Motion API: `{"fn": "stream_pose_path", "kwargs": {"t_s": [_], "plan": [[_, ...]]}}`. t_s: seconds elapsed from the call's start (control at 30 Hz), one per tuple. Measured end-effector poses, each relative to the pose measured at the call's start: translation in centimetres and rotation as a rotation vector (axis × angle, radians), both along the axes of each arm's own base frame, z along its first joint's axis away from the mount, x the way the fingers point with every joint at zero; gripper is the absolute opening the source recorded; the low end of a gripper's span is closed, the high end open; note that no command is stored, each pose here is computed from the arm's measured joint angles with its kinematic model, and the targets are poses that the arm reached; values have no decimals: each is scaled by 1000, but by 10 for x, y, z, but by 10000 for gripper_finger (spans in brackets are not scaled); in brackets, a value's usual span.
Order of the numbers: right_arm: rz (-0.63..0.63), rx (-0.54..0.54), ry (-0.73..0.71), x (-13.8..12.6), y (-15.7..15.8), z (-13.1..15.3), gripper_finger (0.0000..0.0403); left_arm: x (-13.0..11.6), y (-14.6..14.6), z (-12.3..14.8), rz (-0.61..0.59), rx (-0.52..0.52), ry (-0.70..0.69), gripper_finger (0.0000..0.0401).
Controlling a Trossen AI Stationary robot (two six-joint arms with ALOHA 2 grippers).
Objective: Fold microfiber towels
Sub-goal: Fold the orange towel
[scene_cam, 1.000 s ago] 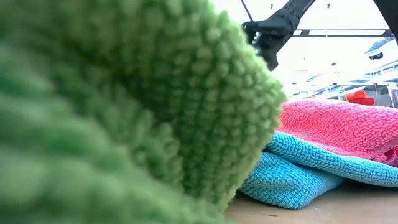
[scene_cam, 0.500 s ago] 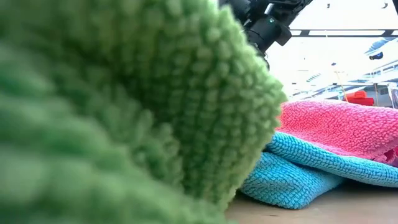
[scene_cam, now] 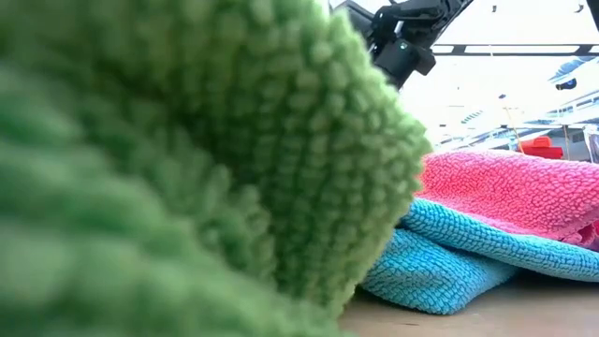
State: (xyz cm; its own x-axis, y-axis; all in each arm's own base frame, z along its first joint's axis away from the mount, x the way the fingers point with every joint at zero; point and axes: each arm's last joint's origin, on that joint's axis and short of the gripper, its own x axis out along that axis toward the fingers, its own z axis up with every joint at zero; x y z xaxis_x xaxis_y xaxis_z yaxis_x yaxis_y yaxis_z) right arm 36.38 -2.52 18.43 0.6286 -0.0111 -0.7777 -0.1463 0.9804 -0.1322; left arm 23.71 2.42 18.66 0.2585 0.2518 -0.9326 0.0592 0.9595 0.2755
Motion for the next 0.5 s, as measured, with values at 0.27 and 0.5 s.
{"fn": "stream_pose_path", "kwargs": {"t_s": [0.27, 0.5], "plan": [[6, 2, 4, 0, 0, 0, 3, -16, -1, -22, -18, 12, 91, 165], [6, 1, 3, 0, 0, 0, 3, -24, 0, -36, -1, 58, 103, 157]]}}
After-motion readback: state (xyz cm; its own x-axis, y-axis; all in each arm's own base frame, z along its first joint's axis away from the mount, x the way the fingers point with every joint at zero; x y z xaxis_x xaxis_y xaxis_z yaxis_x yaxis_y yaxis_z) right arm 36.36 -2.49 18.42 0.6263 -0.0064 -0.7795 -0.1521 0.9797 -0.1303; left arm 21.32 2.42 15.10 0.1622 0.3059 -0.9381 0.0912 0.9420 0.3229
